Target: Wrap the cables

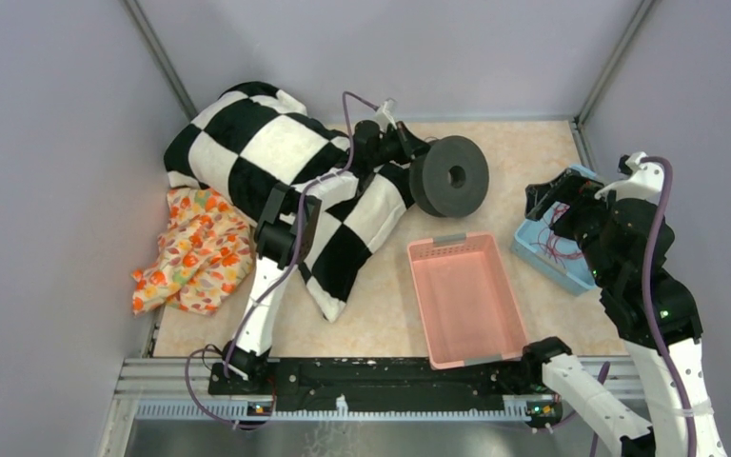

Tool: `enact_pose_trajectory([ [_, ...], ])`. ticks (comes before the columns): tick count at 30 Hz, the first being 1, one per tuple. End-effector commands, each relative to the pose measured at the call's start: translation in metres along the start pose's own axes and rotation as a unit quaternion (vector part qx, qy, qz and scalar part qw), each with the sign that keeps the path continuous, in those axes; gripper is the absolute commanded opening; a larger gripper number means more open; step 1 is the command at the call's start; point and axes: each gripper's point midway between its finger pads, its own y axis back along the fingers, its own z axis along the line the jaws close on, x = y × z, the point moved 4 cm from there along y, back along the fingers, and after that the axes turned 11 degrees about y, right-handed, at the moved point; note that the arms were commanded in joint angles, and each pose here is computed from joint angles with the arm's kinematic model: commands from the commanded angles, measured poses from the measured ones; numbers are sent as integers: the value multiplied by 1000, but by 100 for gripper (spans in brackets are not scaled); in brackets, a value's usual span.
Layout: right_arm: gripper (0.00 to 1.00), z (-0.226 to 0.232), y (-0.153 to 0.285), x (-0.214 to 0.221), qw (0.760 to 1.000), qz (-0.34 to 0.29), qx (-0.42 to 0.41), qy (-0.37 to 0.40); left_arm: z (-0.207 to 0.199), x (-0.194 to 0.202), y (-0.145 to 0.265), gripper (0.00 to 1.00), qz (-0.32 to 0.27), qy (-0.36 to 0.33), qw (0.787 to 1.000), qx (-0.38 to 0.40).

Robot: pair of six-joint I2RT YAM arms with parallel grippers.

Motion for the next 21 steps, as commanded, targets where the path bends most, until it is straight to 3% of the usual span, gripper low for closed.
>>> enact_pose_trajectory([
  [1, 99, 0, 1, -8, 1000, -17, 0, 1, -95, -33, -1, 0, -38, -45, 992, 108],
  [13, 99, -1, 5, -6, 1000, -21, -6, -6, -172, -23, -11, 0, -100, -45, 983, 149],
  [21, 99, -7, 18, -12, 999, -35, 4, -6, -161, -3, -41, 0, -99, -6, 981, 167],
])
